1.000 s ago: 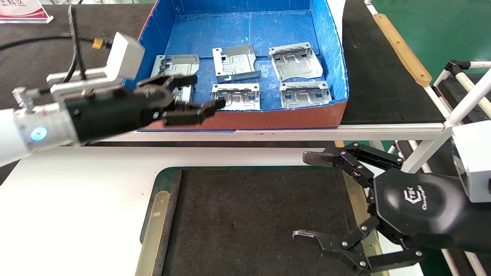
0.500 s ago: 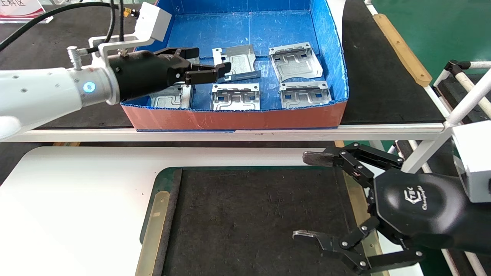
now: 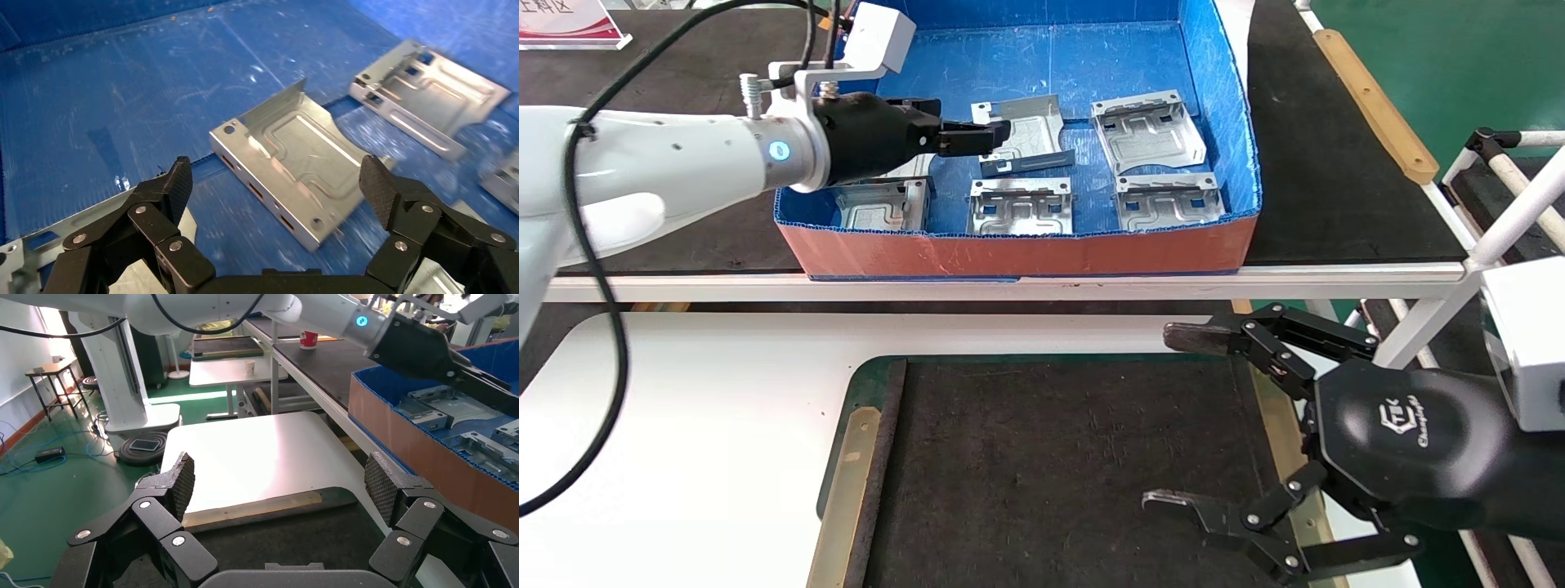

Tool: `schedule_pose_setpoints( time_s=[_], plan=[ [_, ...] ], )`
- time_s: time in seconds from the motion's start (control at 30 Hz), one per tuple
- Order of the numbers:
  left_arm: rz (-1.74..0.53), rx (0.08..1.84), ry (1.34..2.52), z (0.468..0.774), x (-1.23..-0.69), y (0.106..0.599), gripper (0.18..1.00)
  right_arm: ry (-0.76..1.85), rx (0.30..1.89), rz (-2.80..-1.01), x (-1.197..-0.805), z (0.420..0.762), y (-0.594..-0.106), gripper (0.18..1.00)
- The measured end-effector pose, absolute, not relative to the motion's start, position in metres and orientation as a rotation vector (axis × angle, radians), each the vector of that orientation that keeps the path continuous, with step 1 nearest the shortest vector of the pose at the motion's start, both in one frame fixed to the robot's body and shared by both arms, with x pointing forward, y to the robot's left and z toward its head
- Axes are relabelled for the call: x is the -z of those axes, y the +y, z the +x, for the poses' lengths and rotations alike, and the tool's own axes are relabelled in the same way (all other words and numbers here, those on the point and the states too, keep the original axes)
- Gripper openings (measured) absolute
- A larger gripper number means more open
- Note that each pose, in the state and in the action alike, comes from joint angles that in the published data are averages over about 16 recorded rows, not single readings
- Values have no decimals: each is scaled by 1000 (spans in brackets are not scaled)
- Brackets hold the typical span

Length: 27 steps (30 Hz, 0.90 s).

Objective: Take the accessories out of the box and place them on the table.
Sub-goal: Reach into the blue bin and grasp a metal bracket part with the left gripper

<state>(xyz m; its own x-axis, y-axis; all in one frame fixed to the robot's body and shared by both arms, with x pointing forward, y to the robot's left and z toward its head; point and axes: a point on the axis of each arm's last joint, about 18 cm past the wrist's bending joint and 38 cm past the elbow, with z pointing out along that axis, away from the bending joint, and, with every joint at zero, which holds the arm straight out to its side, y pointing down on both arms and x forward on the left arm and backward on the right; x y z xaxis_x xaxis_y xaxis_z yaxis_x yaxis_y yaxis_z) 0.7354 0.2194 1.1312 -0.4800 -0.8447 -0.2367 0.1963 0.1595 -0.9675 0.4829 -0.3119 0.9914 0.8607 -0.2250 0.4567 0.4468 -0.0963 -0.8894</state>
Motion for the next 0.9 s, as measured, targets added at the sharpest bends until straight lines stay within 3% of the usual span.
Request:
schedule_pose_setpoints(
  time_s=[0.9],
  plan=[
    [-752, 1442, 1506, 758, -1126, 204, 1001, -180, 568, -1571, -991, 483, -312, 1001]
  ],
)
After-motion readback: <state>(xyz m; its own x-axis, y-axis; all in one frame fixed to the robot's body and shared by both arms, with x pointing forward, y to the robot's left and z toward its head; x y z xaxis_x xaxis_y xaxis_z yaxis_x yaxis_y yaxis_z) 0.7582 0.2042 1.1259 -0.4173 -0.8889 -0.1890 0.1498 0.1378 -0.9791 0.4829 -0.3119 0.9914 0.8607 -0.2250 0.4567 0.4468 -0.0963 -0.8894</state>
